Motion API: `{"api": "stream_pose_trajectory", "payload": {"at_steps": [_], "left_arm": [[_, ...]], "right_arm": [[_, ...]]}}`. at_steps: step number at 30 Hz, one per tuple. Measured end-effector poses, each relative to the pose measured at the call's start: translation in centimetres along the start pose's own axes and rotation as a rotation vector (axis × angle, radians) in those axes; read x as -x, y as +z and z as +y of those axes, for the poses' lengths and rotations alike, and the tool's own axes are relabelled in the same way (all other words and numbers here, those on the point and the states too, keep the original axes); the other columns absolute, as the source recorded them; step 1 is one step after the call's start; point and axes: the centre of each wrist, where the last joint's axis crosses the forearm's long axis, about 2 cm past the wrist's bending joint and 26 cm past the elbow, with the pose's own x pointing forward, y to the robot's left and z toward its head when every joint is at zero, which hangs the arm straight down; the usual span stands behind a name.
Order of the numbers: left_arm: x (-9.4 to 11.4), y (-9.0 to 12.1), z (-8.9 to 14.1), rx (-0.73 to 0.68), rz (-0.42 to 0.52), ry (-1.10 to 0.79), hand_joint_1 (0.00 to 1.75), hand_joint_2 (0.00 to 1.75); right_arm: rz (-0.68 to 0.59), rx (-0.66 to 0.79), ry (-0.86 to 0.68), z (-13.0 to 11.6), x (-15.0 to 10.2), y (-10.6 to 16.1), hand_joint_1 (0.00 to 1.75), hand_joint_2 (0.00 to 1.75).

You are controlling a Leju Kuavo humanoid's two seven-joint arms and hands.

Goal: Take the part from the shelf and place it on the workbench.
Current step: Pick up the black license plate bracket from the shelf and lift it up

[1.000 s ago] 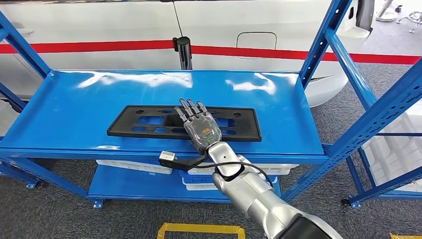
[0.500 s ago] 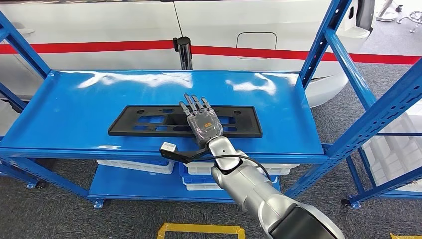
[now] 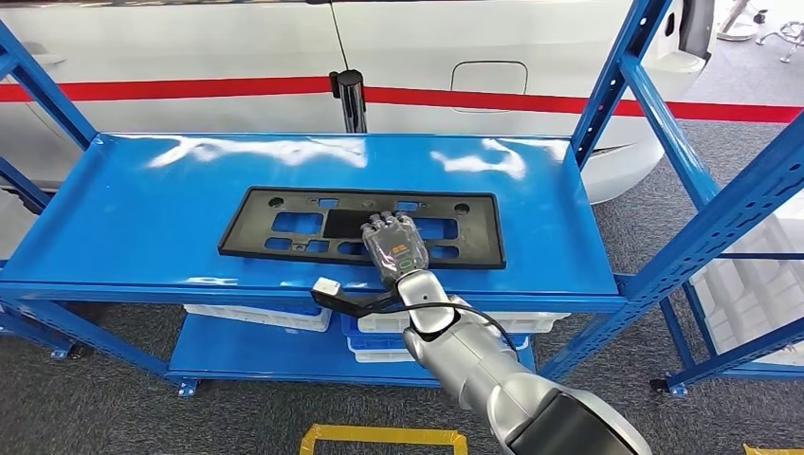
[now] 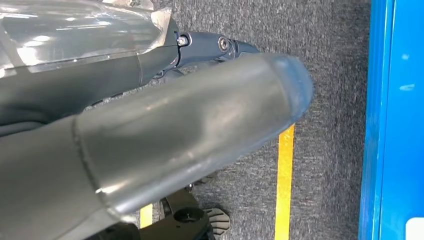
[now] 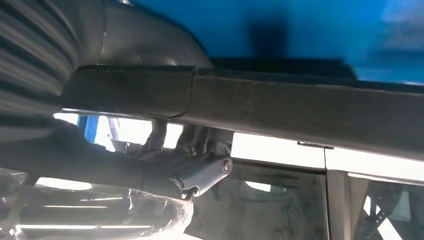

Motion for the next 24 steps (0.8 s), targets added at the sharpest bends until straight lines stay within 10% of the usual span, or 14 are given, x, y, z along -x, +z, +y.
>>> {"api": "stream_pose_trajectory", "payload": {"at_steps": [16, 24], "left_arm": [[-0.1, -0.1, 0.0, 0.015, 0.011, -0.007, 0.00, 0.00], [0.5, 0.3, 0.4, -0.024, -0.010, 0.027, 0.00, 0.00]], "right_arm": [[-0.064, 0.154, -0.194, 0.2, 1.5, 0.4, 1.75, 1.75], [-0.157, 0.332, -1.090, -6.5, 1.9, -2.2, 1.75, 1.75]]}}
